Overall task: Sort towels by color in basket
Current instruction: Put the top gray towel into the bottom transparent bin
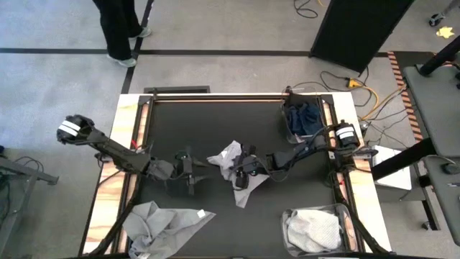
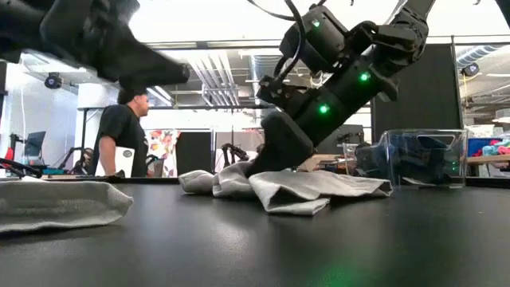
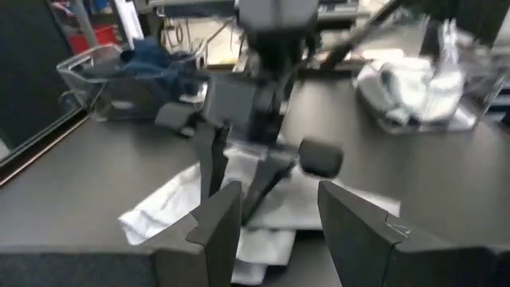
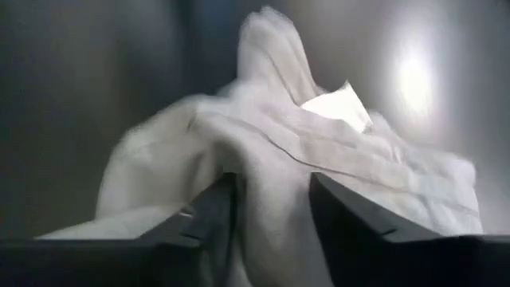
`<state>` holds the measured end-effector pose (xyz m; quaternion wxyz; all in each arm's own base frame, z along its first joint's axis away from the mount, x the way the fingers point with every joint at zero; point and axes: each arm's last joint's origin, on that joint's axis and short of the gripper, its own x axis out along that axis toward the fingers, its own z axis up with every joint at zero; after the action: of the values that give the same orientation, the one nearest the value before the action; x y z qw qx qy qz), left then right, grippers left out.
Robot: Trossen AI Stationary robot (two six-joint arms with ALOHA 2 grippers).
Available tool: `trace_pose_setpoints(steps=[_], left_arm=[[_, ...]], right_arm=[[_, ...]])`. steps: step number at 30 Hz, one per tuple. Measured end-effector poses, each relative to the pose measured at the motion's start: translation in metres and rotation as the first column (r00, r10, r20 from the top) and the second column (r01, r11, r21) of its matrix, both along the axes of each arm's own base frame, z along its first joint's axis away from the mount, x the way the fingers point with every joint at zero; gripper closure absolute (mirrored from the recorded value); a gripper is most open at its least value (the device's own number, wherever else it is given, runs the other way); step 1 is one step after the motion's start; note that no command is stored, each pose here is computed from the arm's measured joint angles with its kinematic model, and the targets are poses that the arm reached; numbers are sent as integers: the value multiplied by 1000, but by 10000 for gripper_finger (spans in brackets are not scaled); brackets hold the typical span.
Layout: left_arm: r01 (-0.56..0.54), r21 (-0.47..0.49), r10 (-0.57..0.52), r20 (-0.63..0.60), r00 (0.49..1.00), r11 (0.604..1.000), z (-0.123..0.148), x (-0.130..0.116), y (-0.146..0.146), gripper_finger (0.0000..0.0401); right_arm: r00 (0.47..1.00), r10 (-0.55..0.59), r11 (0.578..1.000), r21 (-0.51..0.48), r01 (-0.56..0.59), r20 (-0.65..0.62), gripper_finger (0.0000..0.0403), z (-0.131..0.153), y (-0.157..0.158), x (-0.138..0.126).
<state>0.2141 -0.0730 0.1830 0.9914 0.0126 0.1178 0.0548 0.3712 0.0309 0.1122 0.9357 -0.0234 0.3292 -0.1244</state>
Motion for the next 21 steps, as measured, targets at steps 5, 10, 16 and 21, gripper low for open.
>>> trace_pose_setpoints(steps=[5,10,16,21], left_arm=[[43,-22,-43,-25,999,999,9,-14,-6,249],[88,-20,-88,-11,996,996,11,-23,-12,249],[94,-17,-94,-13,995,995,10,-23,-13,249],[106,-18,-106,-23,994,994,7,-24,-15,249]], right_arm=[[990,-27,1000,5,27,-138,344,-1,-2,-4],[964,-15,999,28,23,-266,391,46,20,-5],[950,87,991,120,-52,-300,394,143,84,-32],[971,120,948,315,-51,-204,394,225,133,-81]])
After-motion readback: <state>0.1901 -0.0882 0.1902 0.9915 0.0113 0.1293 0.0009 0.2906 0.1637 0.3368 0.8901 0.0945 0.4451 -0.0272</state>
